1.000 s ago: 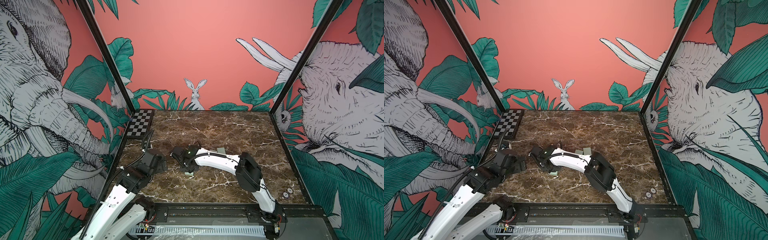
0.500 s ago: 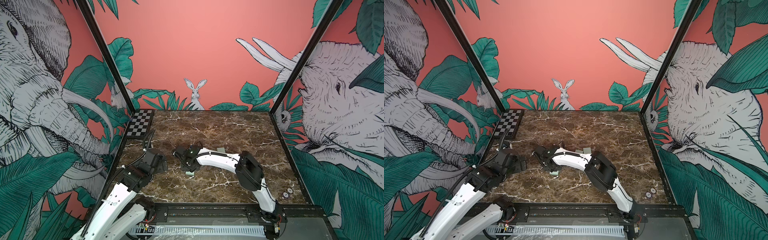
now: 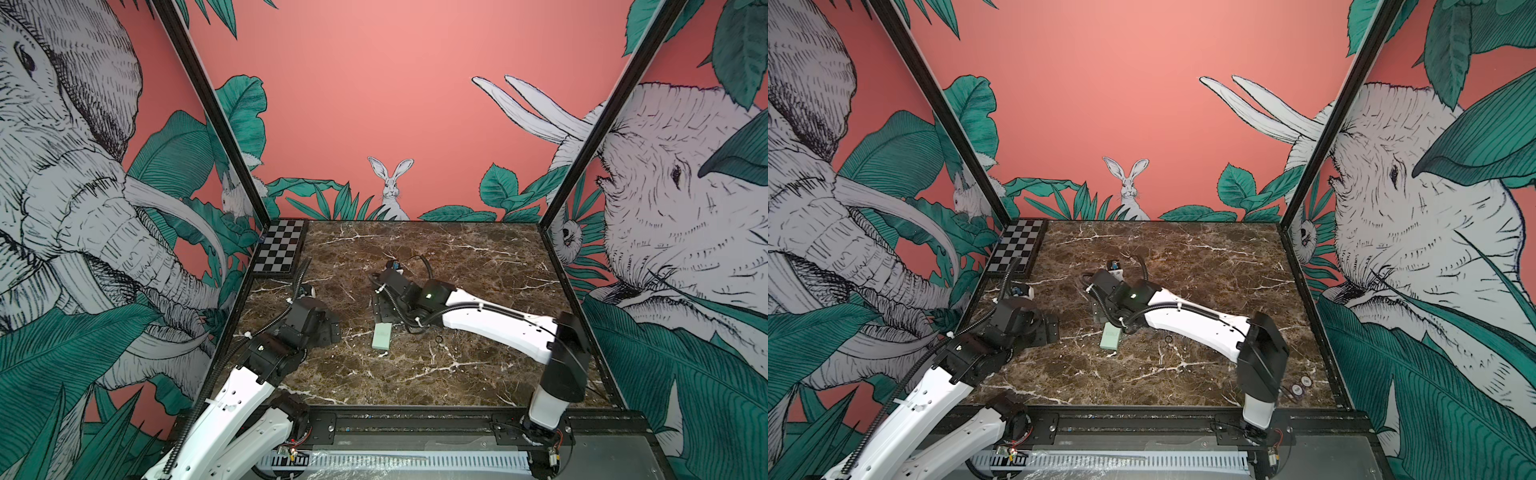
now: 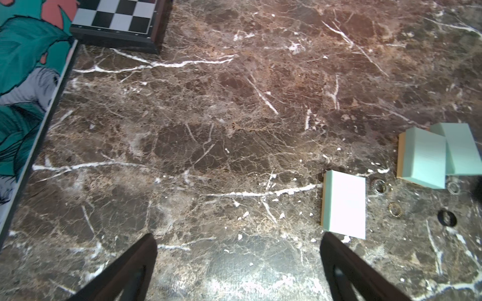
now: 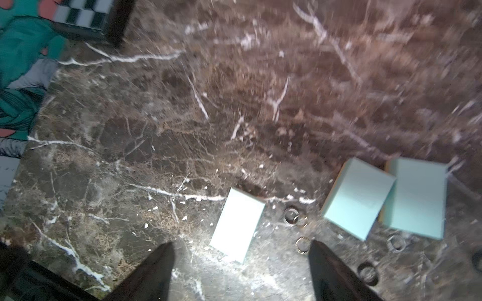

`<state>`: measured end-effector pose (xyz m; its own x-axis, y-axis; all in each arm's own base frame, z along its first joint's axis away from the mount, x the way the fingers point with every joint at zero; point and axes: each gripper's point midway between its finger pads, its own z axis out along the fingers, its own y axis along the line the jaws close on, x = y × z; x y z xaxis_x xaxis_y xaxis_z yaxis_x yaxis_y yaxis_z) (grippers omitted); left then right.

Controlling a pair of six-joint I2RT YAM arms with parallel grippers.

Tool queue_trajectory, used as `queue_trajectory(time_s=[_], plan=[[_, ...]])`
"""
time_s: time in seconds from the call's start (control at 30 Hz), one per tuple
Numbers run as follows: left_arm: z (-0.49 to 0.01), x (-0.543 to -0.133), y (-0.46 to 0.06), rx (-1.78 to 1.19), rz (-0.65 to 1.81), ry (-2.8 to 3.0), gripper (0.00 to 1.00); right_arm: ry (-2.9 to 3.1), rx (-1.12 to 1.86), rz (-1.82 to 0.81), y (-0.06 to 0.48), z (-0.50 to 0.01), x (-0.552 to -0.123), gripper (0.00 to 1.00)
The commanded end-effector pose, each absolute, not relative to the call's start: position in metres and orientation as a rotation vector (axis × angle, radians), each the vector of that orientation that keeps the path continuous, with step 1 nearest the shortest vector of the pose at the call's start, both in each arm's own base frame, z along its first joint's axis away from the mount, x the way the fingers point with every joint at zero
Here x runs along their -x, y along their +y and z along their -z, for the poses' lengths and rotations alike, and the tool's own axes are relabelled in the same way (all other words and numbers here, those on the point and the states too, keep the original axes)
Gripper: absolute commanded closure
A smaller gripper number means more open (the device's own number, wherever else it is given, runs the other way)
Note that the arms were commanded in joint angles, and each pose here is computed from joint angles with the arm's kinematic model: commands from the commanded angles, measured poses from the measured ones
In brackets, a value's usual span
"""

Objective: Take the rings out of the lift-off lid box
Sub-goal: Close the lid on the jewelry box, then reset both arms

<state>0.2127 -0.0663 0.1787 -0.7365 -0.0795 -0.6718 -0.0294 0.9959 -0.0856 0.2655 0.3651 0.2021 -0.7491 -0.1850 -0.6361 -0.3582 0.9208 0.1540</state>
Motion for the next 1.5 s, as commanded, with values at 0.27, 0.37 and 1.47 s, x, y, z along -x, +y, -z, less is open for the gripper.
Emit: queue_trajectory(time_s=[0.27, 0.37, 1.47], plan=[[-0.195, -0.25, -0.078, 0.015, 0.087, 2.219, 0.01, 1.812, 0.2, 0.08, 0.141, -0.266, -0.3, 0.01], [-0.197, -0.262, -0.06, 0.022, -0.08, 2.143, 0.0, 1.677, 0.083, 0.193, 0.08, -0.255, -0.295, 0.01], [-0.118, -0.386, 0.01, -0.004, -0.193, 1.937, 0.0, 1.78, -0.104, 0.064, -0.034, -0.101, -0.375, 0.01]])
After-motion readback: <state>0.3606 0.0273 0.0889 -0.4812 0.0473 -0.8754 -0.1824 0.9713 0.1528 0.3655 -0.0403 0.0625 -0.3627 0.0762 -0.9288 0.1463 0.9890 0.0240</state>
